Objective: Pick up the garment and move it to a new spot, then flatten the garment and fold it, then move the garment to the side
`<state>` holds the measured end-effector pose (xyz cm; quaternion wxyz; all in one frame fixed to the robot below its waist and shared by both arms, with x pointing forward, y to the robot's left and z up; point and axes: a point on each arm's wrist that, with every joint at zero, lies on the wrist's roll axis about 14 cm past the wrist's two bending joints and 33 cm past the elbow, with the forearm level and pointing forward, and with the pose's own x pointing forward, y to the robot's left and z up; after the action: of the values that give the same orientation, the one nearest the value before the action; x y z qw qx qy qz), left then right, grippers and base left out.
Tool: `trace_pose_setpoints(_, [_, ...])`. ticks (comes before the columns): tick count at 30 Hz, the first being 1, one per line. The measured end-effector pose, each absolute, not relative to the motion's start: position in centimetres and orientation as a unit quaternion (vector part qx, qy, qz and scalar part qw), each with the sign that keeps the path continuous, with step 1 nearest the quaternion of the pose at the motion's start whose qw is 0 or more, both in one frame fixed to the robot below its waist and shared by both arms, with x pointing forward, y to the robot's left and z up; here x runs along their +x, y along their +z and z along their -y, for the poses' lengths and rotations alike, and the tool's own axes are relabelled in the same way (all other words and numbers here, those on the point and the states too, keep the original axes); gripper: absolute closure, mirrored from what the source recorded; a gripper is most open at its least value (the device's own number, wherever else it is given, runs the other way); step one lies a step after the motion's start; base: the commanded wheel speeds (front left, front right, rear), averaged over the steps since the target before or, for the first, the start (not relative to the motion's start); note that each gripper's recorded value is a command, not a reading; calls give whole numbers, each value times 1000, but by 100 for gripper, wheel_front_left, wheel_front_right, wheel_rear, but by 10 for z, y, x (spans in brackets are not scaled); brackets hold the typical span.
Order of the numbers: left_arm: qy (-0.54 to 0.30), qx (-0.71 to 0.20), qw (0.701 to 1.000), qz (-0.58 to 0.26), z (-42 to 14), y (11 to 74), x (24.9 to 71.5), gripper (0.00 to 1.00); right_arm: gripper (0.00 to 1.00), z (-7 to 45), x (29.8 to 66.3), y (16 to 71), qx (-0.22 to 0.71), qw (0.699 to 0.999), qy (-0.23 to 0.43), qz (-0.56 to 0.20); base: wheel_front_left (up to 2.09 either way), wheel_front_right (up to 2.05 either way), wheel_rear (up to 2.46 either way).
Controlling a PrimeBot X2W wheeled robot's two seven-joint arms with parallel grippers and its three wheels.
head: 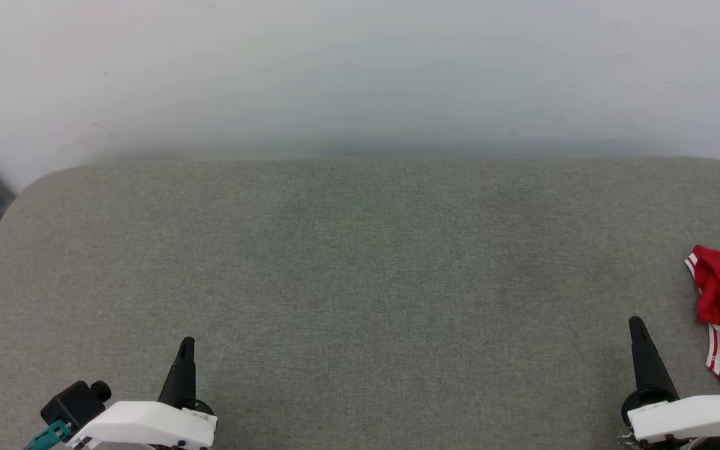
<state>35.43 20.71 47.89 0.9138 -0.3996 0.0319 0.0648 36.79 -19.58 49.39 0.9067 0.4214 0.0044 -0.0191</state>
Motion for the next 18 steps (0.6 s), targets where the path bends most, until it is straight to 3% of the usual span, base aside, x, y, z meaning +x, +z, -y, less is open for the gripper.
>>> trace_pose_setpoints(18, [53,-499,864,-29,-205,484,365,100,100,197,375,496,513,858,-20,-7,0,0,0])
